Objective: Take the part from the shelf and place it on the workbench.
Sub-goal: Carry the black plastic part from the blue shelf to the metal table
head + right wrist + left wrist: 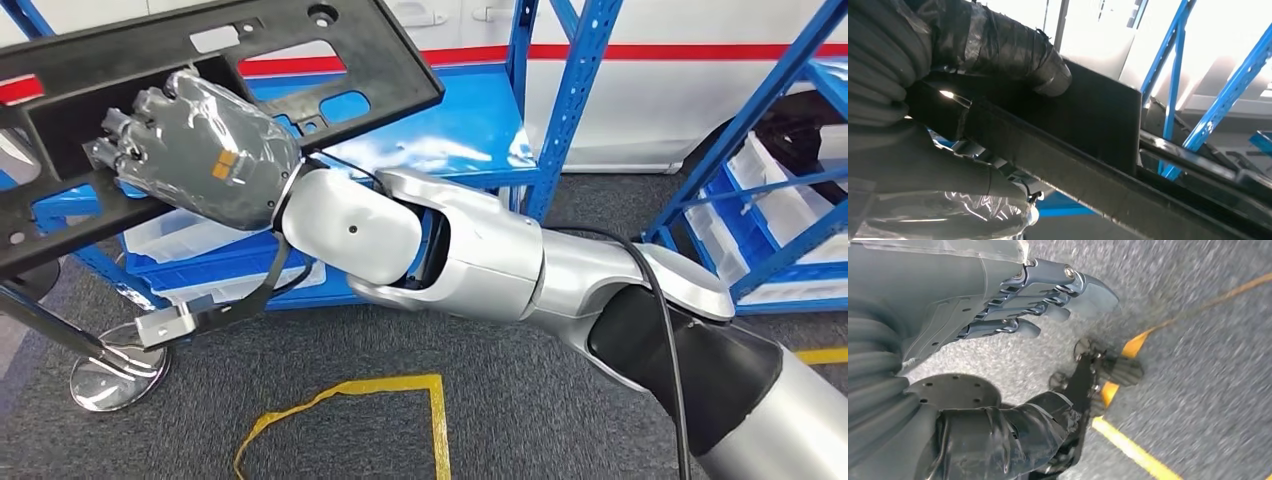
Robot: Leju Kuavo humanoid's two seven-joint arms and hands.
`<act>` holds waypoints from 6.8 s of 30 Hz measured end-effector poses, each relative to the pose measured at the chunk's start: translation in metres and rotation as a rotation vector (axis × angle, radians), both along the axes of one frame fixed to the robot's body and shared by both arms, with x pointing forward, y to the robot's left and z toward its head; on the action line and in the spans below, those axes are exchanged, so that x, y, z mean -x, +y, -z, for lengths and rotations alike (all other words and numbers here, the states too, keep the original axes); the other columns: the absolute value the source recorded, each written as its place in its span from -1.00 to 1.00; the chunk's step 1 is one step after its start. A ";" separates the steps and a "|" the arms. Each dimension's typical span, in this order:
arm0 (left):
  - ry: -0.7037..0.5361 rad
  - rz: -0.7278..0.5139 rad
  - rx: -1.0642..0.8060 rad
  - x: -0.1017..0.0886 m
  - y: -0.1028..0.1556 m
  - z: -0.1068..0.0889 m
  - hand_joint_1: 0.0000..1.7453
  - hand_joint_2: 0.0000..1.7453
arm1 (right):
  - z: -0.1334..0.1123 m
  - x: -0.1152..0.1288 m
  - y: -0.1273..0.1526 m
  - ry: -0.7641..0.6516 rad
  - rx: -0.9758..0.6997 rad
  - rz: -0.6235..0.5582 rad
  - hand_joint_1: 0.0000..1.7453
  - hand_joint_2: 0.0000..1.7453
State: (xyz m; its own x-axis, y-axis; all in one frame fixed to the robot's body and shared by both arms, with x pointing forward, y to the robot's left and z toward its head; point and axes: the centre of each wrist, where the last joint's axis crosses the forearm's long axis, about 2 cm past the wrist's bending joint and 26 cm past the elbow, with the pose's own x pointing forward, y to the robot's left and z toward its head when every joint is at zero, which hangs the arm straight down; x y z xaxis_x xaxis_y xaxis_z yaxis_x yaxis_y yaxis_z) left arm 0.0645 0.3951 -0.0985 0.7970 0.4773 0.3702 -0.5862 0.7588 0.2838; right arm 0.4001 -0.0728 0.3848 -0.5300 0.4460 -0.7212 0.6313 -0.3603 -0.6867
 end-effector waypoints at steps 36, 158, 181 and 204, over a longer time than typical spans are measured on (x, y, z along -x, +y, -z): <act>0.000 0.002 0.014 0.000 -0.002 0.000 -1.00 1.00 | 0.002 -0.002 0.000 0.010 0.006 0.013 1.00 1.00; 0.001 0.008 0.055 0.001 -0.019 0.004 -1.00 1.00 | 0.033 -0.017 -0.001 0.064 0.098 0.086 1.00 1.00; 0.003 0.012 0.076 0.003 -0.020 0.004 -1.00 1.00 | -0.012 -0.065 -0.045 0.092 0.107 0.354 1.00 1.00; 0.042 -0.020 0.091 0.004 -0.016 0.004 -1.00 1.00 | -0.076 -0.103 -0.119 0.102 -0.001 0.685 1.00 1.00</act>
State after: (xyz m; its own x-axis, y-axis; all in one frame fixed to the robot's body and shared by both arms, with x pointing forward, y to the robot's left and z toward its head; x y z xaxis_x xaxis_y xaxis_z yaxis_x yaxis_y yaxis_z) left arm 0.0607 0.3790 -0.1021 0.8010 0.5230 0.2914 -0.5903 0.7710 0.2390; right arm 0.5027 -0.1923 0.4612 -0.1945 0.7050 -0.6820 0.1939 -0.6540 -0.7313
